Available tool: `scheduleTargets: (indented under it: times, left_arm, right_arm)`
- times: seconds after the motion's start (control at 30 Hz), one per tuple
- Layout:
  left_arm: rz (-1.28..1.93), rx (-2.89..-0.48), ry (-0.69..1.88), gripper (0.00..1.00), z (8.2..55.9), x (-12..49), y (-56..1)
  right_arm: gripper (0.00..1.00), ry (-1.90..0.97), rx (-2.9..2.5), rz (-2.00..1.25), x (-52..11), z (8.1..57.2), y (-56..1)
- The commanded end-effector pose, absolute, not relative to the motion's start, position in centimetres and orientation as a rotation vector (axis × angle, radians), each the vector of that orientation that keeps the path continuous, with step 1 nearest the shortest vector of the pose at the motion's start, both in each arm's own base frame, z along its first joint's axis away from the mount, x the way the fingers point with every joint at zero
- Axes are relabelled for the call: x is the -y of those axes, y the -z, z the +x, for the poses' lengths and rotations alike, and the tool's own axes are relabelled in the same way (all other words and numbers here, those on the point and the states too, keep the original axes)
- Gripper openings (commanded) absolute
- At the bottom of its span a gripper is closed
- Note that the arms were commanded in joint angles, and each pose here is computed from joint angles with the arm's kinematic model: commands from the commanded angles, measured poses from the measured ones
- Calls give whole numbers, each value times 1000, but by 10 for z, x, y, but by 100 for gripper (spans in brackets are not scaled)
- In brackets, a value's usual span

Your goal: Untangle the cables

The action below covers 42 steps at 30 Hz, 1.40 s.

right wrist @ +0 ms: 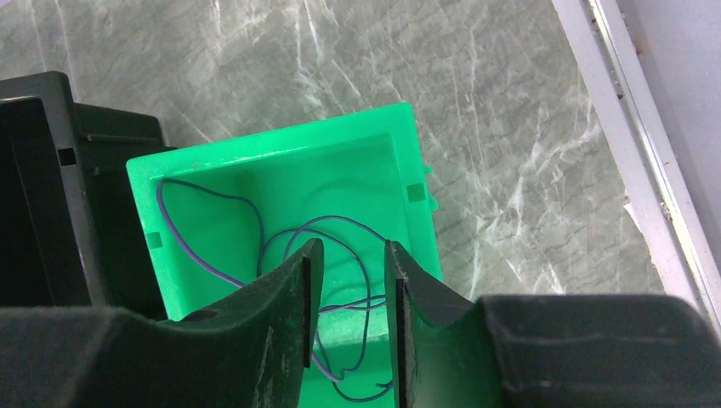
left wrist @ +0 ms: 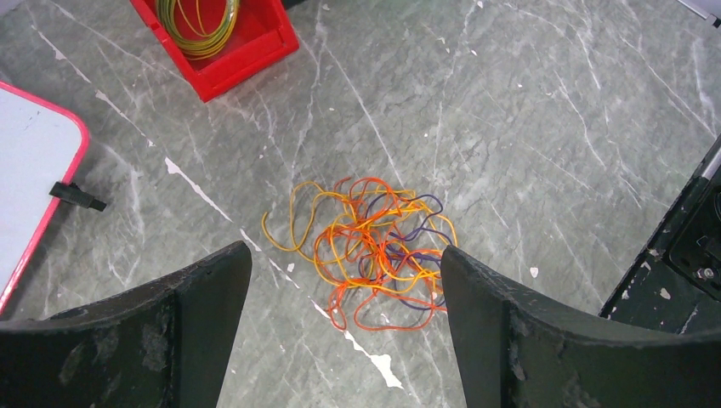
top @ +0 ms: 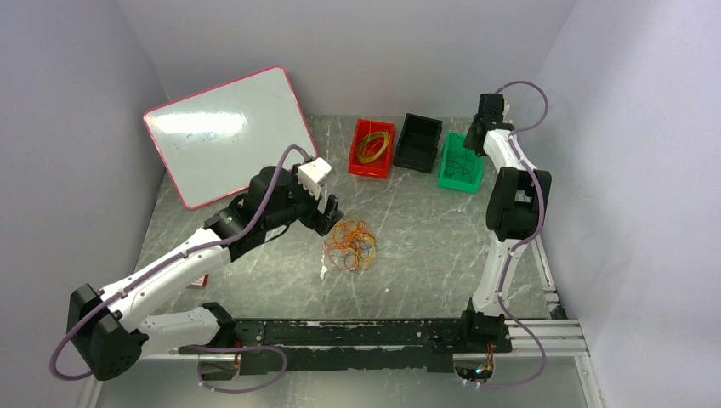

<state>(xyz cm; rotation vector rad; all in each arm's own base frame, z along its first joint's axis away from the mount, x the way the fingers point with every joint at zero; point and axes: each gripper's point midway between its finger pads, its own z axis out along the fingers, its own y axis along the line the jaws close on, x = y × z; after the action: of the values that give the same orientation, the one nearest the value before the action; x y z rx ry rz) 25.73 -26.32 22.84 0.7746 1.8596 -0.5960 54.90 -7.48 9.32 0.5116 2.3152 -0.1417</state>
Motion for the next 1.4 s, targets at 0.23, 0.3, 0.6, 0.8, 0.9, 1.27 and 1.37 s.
scheduleTargets:
  times: [0.23,0.3,0.6,0.8,0.9,1.27,1.37]
  left_arm:
    - [773,-1824,636,86,259,270,-242]
    - [771,-1824,638,86,259,270,-242]
    - [771,-1826,639,86,258,270,-242]
    - [773,-1830,640,85,258,270,-241]
    - [773,-1831,641,85,258,270,-240]
    - [775,-1834,638,85,258,270,-239]
    - [773,-1834,642,85,258,271,-240]
  right_arm:
    - [41,107,-2190,487,72,550,-137]
    - [43,88,-2164,477,71,549,-152]
    - [45,72,-2231,467,65,548,-131]
    - [45,103,-2305,469,68,547,-106]
    - [45,114,-2323,469,69,548,-100]
    - [5,110,-2323,464,64,542,-101]
    - [0,67,-2324,474,57,538,-103]
